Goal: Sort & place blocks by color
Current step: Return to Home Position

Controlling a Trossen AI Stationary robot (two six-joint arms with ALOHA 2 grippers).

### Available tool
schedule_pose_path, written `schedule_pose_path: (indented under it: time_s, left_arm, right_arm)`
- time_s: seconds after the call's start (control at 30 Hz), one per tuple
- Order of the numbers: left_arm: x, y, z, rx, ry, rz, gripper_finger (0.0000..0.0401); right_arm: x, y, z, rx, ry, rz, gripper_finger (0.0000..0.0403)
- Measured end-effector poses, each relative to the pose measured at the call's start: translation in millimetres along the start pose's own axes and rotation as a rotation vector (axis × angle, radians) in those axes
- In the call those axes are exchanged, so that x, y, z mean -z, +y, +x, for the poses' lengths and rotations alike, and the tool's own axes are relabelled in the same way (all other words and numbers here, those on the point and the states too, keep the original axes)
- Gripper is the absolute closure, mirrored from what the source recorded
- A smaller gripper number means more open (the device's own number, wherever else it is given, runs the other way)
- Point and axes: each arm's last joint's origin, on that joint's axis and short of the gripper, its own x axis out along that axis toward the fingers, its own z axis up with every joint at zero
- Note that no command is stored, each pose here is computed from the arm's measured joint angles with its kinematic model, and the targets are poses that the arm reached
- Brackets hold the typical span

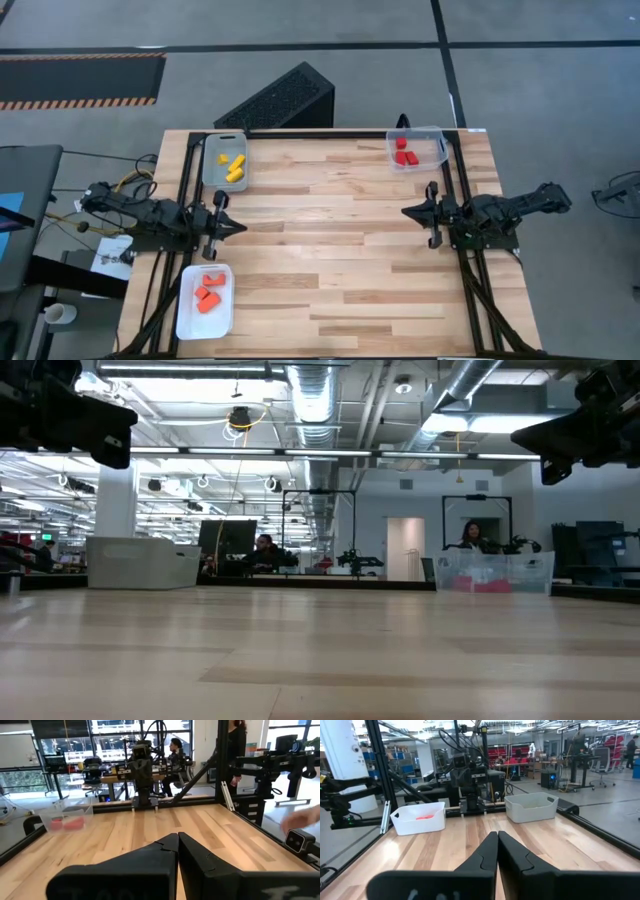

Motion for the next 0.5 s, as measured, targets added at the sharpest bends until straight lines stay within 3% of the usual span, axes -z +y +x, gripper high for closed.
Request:
schedule_pose_path:
  time_s: [0.5]
  left_arm:
    - [-0.3, 0.1, -0.1, -0.001, 0.002, -0.003, 0.0399]
  right_arm:
    - [0.2, 0.0, 0.0, 0.0, 0.002, -0.001, 0.0372]
